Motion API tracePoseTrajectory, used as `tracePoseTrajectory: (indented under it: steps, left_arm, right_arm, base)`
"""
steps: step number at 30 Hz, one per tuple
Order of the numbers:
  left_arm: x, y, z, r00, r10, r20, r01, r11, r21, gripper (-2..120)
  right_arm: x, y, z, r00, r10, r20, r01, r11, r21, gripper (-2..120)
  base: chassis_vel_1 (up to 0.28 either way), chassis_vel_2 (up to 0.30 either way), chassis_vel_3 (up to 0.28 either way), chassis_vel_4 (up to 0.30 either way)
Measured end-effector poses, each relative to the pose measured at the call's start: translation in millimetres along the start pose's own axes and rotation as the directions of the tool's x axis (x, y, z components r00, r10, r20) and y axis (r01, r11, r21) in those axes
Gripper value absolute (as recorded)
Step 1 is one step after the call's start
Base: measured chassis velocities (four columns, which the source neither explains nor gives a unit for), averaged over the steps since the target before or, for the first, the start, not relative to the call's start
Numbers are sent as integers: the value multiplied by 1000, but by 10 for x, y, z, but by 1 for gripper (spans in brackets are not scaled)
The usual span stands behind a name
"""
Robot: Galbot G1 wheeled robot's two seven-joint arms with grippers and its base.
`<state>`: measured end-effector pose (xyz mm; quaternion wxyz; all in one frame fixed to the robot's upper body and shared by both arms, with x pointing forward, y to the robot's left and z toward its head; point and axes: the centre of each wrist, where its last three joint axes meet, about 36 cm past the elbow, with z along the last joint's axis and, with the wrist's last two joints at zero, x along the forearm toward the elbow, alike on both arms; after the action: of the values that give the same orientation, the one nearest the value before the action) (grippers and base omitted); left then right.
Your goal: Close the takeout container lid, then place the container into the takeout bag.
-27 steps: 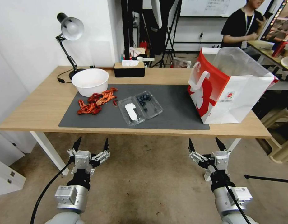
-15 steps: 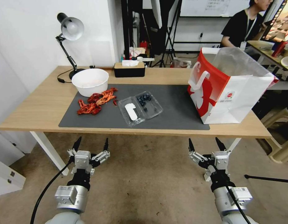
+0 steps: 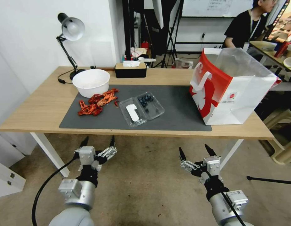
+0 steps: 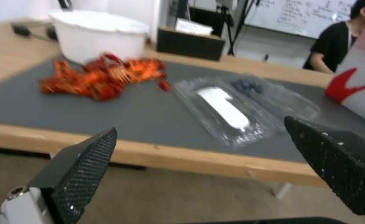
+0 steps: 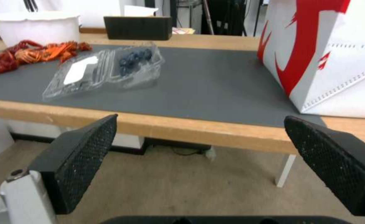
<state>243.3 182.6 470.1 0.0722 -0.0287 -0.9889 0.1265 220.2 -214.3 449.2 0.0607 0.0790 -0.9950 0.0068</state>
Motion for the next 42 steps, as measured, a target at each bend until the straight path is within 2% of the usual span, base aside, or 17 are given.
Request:
tracePoseTrajectory:
  steps: [13, 16, 17, 19, 20, 25, 28, 31, 36, 38, 40, 42]
  left_arm:
    - [-50, 65, 105, 1000, 11, -3, -11, 999, -40, 100]
    - [-40, 90, 94, 1000, 8, 0, -8, 999, -45, 100]
    - [-40, 90, 94, 1000, 8, 0, -8, 999, -45, 100]
    - [-30, 100, 89, 1000, 3, 2, -2, 999, -45, 100]
    - [-30, 100, 89, 1000, 3, 2, -2, 999, -45, 100]
    - [2, 89, 107, 1000, -19, 5, 19, 999, -39, 100]
    - [14, 95, 115, 1000, -27, 8, 27, 999, -37, 100]
    - [11, 125, 134, 999, -42, 10, 43, 998, -36, 100]
    - [6, 140, 155, 998, -55, 5, 55, 998, -33, 100]
    - [5, 153, 176, 998, -62, 0, 62, 998, -32, 100]
    - [5, 157, 184, 998, -64, -3, 64, 997, -32, 100]
    - [0, 173, 204, 998, -69, -8, 68, 997, -32, 100]
  right_arm:
    - [-97, -150, -37, 999, -27, 38, 28, 999, -23, 100]
    - [-396, -262, -86, 986, -119, 113, 127, 990, -65, 100]
    - [-396, -262, -86, 986, -119, 113, 127, 990, -65, 100]
    - [-682, -349, -158, 974, -168, 153, 180, 981, -75, 100]
    - [-682, -349, -158, 974, -168, 153, 180, 981, -75, 100]
    - [-1254, -559, -271, 962, -234, 142, 244, 968, -56, 100]
    - [-1527, -607, -354, 957, -255, 138, 263, 964, -44, 100]
    - [-1987, -579, -464, 950, -293, 105, 298, 954, -38, 100]
    - [-2314, -498, -525, 955, -296, 19, 296, 955, -2, 100]
    - [-2555, -395, -714, 958, -276, -76, 280, 958, 60, 100]
    - [-2629, -359, -787, 957, -269, -106, 278, 957, 79, 100]
    - [-2789, -265, -961, 952, -246, -182, 271, 954, 126, 100]
  base:
    - [0, 0, 0, 0]
    - [0, 0, 0, 0]
    - [0, 0, 0, 0]
    - [0, 0, 0, 0]
    - [0, 0, 0, 0]
    - [0, 0, 0, 0]
    - [0, 0, 0, 0]
    - [0, 0, 0, 0]
    - [0, 0, 0, 0]
    - [0, 0, 0, 0]
    - [0, 0, 0, 0]
    - [0, 0, 0, 0]
